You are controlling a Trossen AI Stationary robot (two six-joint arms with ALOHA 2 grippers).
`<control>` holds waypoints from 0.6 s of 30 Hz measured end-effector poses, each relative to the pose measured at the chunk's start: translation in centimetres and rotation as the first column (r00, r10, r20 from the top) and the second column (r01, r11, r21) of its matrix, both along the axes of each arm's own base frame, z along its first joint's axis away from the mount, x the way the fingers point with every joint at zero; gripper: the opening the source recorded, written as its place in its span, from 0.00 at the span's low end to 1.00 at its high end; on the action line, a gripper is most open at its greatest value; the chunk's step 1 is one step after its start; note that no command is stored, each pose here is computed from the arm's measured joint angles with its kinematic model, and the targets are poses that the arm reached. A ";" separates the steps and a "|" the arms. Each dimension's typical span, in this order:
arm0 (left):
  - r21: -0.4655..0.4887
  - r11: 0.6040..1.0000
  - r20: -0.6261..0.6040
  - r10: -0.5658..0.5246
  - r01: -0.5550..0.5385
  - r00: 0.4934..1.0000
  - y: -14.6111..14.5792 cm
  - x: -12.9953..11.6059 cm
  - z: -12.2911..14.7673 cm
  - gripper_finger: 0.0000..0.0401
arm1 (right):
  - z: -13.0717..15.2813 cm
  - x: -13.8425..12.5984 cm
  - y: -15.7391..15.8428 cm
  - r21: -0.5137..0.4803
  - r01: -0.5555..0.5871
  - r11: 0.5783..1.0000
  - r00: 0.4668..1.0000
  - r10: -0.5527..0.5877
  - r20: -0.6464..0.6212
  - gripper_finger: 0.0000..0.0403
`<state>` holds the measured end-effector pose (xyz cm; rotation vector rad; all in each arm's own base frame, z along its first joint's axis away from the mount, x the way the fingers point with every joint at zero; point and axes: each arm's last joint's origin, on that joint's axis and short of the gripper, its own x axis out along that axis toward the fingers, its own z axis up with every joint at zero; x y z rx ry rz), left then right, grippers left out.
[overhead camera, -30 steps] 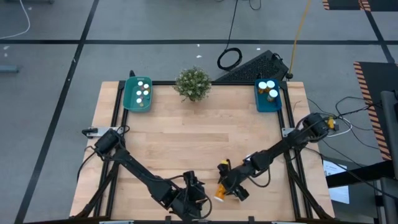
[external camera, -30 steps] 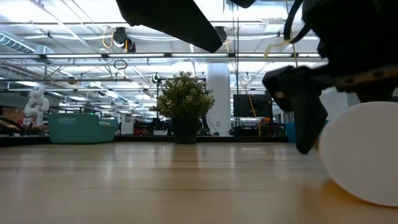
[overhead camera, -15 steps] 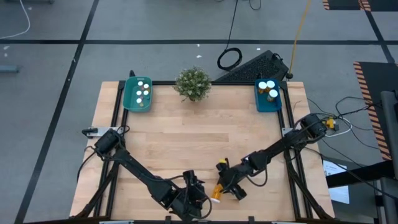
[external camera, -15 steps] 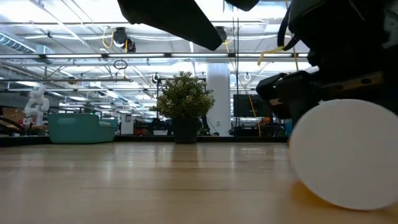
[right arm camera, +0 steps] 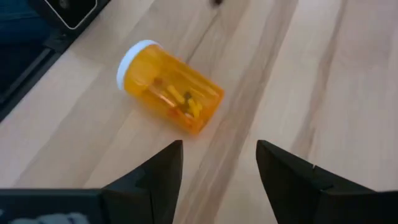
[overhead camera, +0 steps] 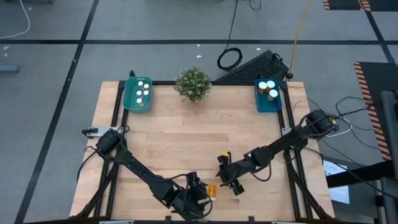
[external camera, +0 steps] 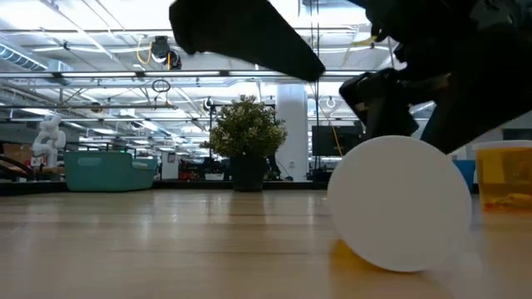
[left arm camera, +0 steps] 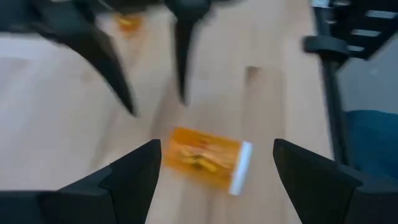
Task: Pick and place medicine bottles into bin by pill shape (circle, oval)
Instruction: Put the big orange pill bottle into the blue bin
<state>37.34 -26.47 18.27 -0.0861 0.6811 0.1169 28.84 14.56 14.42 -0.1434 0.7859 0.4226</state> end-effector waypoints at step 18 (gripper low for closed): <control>0.050 0.994 0.150 -0.107 0.100 0.983 -0.3 1.8 -4.0 0.78 | 3.7 -3.3 2.1 -0.031 0.104 0.994 0.992 -0.102 0.070 0.49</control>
